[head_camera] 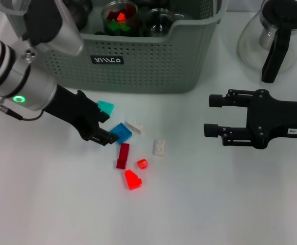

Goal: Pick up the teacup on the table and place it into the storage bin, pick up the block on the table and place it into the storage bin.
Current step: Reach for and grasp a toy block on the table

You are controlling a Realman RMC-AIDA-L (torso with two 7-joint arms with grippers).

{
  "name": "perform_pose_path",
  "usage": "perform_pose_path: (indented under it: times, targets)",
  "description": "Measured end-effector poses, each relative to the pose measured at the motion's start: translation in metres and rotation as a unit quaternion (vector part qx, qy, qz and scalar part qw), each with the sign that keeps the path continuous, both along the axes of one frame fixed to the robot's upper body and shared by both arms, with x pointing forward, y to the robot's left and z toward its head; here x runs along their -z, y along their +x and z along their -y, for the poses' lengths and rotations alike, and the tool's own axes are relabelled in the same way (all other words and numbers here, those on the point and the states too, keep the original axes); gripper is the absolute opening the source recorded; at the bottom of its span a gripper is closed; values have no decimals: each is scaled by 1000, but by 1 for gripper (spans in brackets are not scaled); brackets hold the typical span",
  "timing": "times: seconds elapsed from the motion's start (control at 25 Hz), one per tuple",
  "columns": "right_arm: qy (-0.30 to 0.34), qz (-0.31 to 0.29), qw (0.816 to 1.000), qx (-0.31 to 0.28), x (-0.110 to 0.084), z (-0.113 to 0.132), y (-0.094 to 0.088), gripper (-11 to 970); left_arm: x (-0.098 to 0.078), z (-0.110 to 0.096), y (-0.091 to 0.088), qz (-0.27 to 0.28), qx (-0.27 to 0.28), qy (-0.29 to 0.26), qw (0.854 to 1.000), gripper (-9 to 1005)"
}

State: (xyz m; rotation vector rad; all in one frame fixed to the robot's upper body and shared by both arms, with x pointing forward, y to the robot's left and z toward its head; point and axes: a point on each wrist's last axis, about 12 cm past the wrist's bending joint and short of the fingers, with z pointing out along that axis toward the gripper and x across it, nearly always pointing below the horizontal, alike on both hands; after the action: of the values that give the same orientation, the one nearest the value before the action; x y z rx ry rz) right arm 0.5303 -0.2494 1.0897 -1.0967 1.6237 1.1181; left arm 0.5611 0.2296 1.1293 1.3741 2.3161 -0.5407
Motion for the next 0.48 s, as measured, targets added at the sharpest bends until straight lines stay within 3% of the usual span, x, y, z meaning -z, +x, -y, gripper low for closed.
perform_pose_path:
  times: [0.48]
  targets:
    - [2,4,1000,5,-2,1,2,760,15,16,-1,18,-13,32,999,593]
